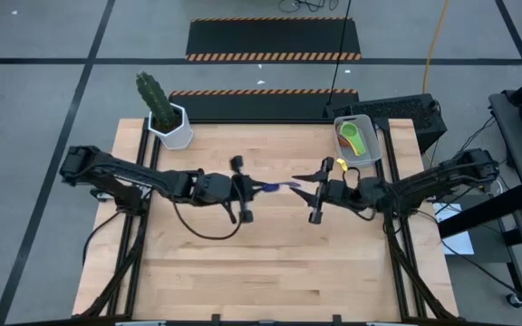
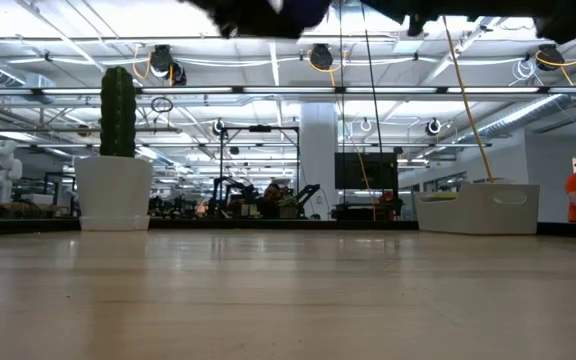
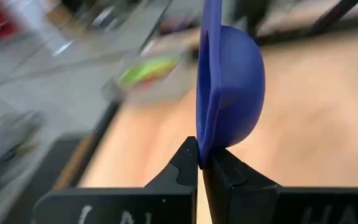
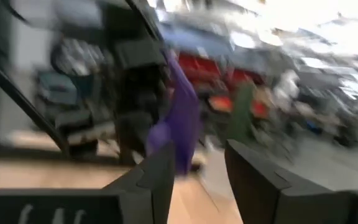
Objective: Nest measuring cups in basket
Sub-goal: Stack the purple measuring cup on top of the green measuring cup in the gray bin
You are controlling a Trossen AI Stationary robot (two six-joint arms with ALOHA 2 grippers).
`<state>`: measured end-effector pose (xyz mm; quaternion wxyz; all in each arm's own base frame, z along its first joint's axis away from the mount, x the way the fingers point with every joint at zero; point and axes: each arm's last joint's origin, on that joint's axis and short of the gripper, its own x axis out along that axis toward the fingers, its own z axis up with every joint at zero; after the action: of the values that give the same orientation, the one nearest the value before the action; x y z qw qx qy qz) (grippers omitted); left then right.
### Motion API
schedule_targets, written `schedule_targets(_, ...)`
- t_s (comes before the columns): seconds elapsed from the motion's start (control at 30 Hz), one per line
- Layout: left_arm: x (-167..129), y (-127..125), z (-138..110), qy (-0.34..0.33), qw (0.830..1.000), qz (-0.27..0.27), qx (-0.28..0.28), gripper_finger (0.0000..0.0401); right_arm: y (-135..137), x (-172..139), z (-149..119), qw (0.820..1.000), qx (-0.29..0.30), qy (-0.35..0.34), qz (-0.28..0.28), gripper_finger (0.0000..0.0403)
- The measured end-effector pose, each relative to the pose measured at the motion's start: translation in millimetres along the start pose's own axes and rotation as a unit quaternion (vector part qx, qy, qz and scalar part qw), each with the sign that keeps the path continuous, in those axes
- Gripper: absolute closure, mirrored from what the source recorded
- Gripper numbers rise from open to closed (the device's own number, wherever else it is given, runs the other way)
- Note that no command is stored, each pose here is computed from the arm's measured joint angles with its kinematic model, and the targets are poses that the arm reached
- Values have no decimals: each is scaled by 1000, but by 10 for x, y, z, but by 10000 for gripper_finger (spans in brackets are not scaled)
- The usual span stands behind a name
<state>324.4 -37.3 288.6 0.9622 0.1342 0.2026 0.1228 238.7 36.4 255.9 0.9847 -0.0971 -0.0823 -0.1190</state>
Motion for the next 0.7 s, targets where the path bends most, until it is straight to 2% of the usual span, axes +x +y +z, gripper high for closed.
schedule_targets(0.13,-29,62,-114,66,994,82,23,394,12,0,55,991,-63,109,-50,262)
schedule_targets(0.27,-6,113,-165,87,990,102,34,392,61,61,133,970,-116,196,-83,262)
schedule_targets(0.53,83,143,-348,114,987,105,53,394,268,162,181,947,-203,219,-118,261)
schedule_targets(0.7,89,132,-363,114,987,88,64,395,349,214,172,942,-240,211,-105,261)
